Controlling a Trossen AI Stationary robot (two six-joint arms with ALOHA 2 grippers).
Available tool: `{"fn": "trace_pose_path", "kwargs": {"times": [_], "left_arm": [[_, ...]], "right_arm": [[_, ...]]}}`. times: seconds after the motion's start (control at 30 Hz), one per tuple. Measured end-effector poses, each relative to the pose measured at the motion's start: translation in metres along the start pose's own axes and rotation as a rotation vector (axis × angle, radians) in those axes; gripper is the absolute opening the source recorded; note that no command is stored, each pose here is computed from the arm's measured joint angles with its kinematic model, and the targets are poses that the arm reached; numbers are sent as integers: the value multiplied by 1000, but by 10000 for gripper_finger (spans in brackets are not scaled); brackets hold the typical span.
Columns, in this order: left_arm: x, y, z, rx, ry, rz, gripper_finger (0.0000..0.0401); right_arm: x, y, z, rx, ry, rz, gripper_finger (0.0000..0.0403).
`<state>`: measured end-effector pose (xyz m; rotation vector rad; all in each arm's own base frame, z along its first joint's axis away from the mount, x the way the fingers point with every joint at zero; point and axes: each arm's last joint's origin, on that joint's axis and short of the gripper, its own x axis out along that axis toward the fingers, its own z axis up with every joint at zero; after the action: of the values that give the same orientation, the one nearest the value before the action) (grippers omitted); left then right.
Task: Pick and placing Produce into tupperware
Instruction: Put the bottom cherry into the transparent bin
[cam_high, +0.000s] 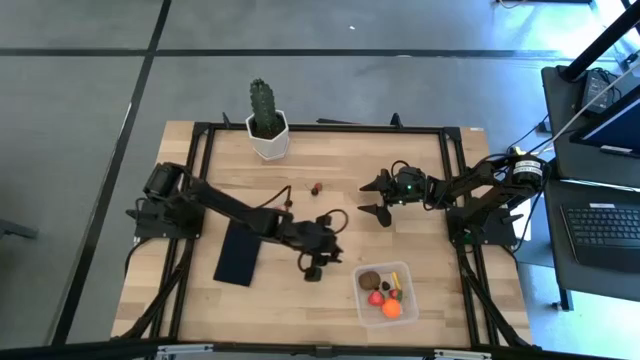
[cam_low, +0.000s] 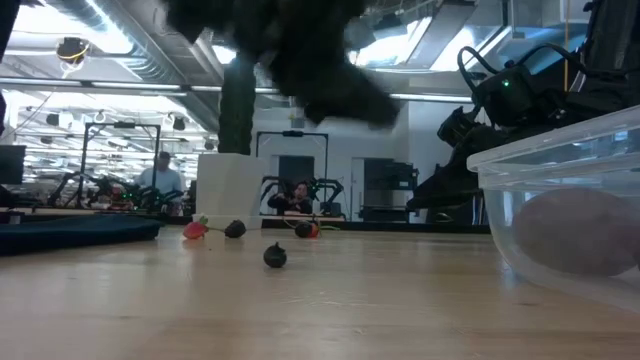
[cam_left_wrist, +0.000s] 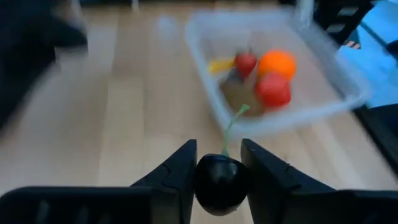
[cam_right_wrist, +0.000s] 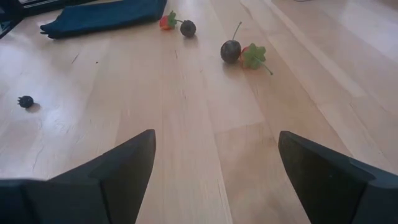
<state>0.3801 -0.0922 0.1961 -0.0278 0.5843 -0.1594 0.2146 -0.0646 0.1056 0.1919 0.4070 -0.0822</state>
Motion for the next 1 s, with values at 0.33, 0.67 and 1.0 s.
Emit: {"fn": "trace_pose_path", "kwargs": {"times": [0.33,0.67,1.0], "left_arm": [[-9,-3,64,56,-44,3,100],[48,1,67,54,18,-34,104],[105,-17,61,83,36,-140,103]], "right_arm": [[0,0,0,1,4,0,339],[0,0,-4,15,42,-3,339],[-1,0,-11,30,112,-7,339]]}}
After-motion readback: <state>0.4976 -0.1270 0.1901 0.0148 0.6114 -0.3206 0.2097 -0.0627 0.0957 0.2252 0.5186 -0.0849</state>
